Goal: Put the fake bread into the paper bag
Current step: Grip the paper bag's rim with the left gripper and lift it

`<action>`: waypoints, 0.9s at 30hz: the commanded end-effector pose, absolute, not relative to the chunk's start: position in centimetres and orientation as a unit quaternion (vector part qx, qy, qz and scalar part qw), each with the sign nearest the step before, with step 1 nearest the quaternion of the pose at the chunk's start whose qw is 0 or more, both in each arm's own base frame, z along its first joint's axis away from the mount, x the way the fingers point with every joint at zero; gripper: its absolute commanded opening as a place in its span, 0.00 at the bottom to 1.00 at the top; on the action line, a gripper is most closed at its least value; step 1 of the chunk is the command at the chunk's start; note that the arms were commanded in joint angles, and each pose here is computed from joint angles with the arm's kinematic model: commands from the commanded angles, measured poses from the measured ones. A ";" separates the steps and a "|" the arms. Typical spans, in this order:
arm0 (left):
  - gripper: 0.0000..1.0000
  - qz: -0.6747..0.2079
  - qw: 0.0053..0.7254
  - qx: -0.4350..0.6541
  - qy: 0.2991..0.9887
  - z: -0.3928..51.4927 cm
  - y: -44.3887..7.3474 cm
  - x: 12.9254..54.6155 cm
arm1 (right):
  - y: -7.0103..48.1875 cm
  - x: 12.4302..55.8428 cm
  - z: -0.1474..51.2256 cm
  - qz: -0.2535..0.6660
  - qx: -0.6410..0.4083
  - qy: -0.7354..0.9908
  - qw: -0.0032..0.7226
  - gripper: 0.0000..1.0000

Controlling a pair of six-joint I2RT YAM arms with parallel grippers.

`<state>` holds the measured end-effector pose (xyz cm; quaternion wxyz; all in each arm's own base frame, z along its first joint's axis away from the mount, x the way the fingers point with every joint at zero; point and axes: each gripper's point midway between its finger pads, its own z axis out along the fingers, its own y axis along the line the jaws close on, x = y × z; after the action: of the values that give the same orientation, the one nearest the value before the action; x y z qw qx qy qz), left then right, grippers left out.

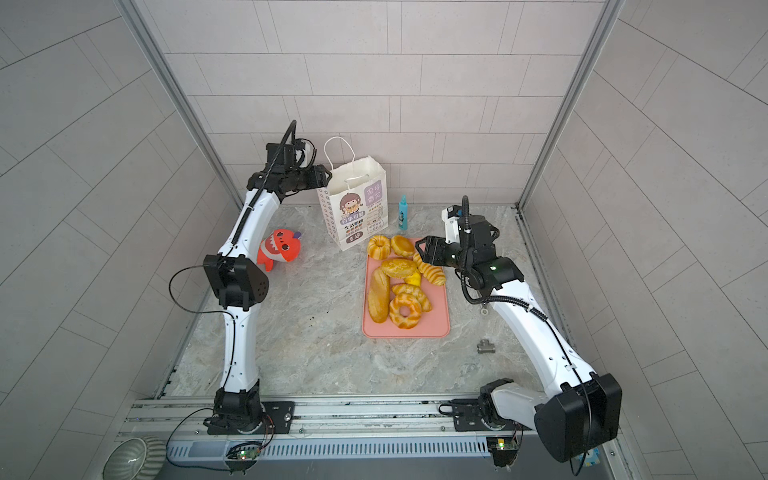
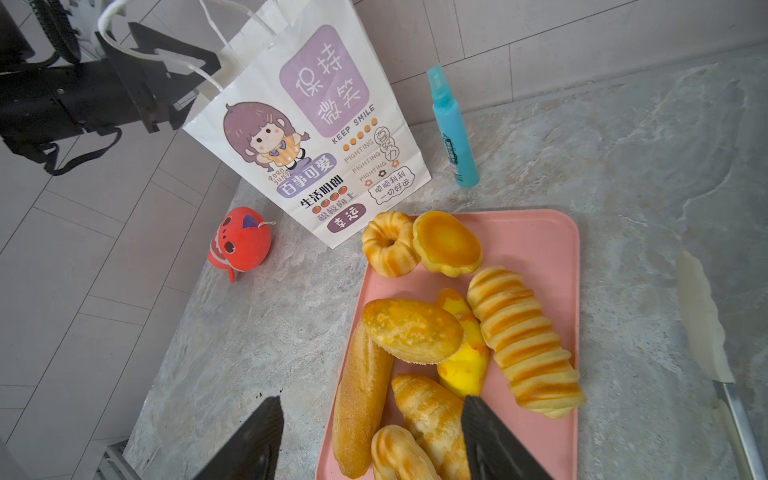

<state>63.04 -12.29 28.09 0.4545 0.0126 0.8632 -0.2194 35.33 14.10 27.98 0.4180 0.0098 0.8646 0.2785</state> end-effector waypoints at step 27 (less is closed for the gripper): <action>0.23 -0.225 0.463 0.009 0.857 29.2 -12.8 62.9 | 14.3 35.6 29.0 0.283 0.029 0.860 0.424 0.70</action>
<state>63.53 -12.59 28.24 0.4614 0.0008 0.8582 -0.2249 35.74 14.66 27.82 0.4135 0.0224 0.8631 0.2893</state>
